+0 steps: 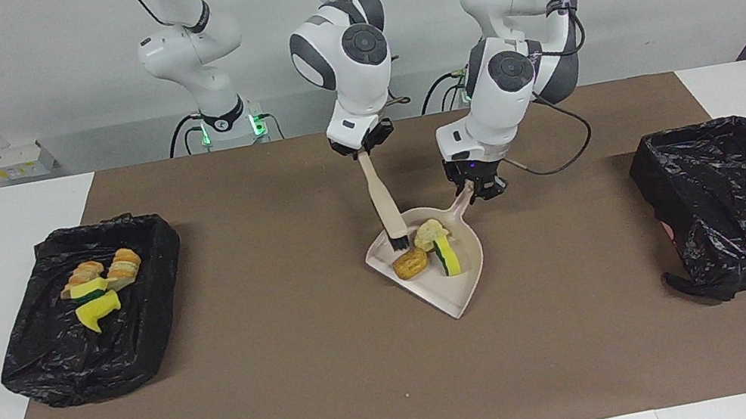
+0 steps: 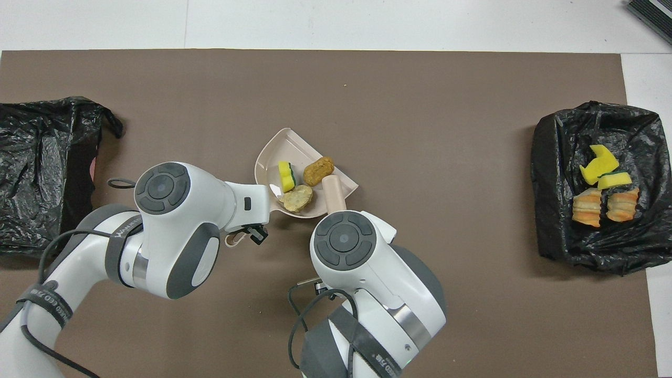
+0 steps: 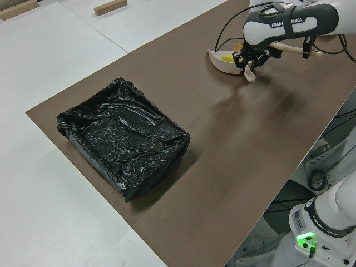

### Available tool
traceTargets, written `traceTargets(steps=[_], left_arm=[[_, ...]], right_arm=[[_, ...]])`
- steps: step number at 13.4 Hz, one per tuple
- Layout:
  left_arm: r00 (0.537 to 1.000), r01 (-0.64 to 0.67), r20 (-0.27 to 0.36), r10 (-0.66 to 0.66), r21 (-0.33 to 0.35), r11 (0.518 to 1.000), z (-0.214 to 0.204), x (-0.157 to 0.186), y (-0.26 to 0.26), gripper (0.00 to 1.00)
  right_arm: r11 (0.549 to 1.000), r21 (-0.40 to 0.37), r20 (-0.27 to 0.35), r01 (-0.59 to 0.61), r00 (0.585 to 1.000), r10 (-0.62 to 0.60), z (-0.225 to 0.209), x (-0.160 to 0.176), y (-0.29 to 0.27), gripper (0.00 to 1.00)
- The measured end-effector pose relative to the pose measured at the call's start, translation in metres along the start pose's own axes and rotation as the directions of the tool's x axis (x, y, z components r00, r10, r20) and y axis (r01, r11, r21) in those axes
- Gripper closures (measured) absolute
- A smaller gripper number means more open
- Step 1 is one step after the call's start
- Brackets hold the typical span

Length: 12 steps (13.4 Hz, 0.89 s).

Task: Sweep and dump trash in bin
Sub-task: 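Lift the dustpan with the left gripper while the right gripper withdraws the brush, then tip the dustpan over the black bag nearest the left gripper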

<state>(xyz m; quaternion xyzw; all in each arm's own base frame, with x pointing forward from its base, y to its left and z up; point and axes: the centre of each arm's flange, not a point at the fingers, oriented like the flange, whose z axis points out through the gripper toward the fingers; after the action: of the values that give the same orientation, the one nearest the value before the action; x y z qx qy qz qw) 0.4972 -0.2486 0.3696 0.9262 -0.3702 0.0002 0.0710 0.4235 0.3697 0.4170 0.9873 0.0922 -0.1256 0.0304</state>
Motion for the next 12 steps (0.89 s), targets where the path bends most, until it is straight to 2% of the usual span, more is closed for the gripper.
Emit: traceTargets(steps=[3,6,9,12], left_arm=[[0.997,0.061,-0.043,-0.061,-0.002,0.998,-0.010,-0.003,-0.023,0.69],[0.988,0.133,-0.079,-0.132,0.007,0.991,-0.036,-0.013,-0.063,0.69],[0.983,0.178,-0.053,-0.178,-0.005,0.984,-0.061,-0.035,-0.096,0.69],[0.977,0.213,-0.018,-0.213,-0.011,0.977,-0.117,-0.063,-0.126,0.69]], right_arm=[[1.000,0.002,-0.001,-0.025,1.000,0.025,-0.003,0.000,0.001,0.74],[0.993,0.002,-0.001,-0.115,0.993,0.115,-0.003,-0.001,0.000,0.74],[0.979,0.036,0.029,-0.201,0.979,0.200,-0.002,-0.005,-0.008,0.74],[0.978,0.047,0.043,-0.201,0.979,0.199,0.003,-0.016,-0.027,0.74]])
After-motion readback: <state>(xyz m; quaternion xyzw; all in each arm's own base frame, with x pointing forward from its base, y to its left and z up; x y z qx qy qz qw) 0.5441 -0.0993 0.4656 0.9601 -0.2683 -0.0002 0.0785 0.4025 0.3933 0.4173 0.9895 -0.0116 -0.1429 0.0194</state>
